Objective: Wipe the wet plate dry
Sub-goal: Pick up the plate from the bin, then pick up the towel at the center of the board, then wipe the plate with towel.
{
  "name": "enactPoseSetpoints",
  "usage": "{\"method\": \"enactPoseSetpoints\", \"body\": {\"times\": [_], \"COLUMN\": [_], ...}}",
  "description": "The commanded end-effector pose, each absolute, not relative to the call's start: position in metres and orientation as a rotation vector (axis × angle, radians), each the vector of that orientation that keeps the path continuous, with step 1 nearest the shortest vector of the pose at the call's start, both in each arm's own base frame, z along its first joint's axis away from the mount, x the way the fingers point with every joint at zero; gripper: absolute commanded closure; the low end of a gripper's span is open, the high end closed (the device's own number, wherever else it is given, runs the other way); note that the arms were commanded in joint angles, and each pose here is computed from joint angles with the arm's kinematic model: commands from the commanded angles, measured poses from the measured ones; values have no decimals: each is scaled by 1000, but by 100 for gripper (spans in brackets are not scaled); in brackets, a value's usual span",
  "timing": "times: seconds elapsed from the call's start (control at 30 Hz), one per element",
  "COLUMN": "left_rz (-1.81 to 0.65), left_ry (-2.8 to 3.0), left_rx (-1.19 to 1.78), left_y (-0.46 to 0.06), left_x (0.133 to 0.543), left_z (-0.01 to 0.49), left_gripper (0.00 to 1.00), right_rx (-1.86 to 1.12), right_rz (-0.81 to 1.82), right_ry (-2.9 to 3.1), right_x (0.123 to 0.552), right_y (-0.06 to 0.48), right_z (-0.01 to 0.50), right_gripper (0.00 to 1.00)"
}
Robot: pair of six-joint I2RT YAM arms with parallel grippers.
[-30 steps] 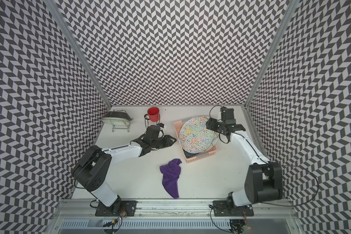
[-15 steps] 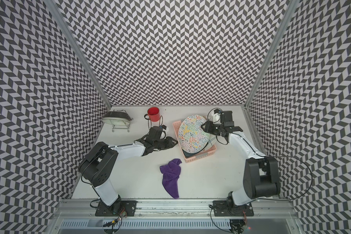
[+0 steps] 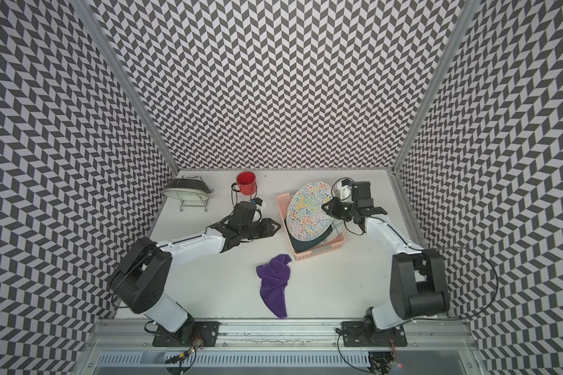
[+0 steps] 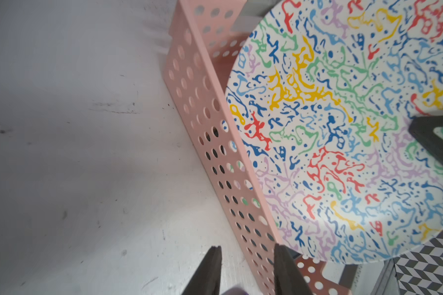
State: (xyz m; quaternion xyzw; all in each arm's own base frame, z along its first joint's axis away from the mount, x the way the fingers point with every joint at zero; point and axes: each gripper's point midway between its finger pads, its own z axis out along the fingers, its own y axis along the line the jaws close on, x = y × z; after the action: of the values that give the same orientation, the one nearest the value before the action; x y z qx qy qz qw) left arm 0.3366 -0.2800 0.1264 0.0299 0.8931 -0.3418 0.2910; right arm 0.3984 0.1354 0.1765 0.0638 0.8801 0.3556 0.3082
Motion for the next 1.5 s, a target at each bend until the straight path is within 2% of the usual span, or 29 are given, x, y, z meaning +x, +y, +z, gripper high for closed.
{"method": "enactPoseSetpoints", "body": {"times": [0.0,0.1,0.2,0.33,0.47,0.57,0.67,0.73,0.8,0.83,0.87,0.93,1.07,1.13,1.23,1.33,1.47], "left_rz": [-738,-565,-395,-227,-168,-55,59,96,89,75,48,-26,-312,-419,-499,-454,-403], "left_ry": [2335,2299,2293,2331,2364,2422,2469,2487,2500,2503,2497,2467,2213,2028,1876,1895,1983], "left_rx": [186,341,414,448,599,687,707,680,627,585,519,355,30,-8,19,99,181], "left_y": [-266,-271,-268,-253,-270,-277,-274,-270,-269,-268,-267,-257,-220,-204,-196,-205,-220], "left_x": [315,280,243,206,185,178,177,179,182,185,192,209,252,263,273,286,296], "left_z": [149,165,158,124,87,49,20,11,11,16,29,69,205,272,337,347,321], "left_gripper": [62,61,61,59,48,45,53,67,88,99,100,100,100,100,100,100,100], "right_rx": [109,134,147,161,139,139,148,147,145,146,149,153,102,46,-38,-71,-102], "right_rz": [893,892,912,946,966,975,982,987,989,986,981,985,1074,1157,1307,1494,1624], "right_ry": [2045,1935,1881,1862,1880,1880,1876,1874,1872,1873,1873,1873,1888,1881,1846,1776,1694], "right_x": [407,395,381,365,356,350,344,340,336,335,334,332,323,314,297,280,267], "right_y": [128,121,119,120,129,131,131,132,132,131,131,130,145,162,193,220,242], "right_z": [271,306,325,335,334,335,335,338,340,340,340,337,331,331,333,347,365], "right_gripper": [99,100,100,100,100,100,100,100,100,100,100,100,100,100,100,100,100]}}
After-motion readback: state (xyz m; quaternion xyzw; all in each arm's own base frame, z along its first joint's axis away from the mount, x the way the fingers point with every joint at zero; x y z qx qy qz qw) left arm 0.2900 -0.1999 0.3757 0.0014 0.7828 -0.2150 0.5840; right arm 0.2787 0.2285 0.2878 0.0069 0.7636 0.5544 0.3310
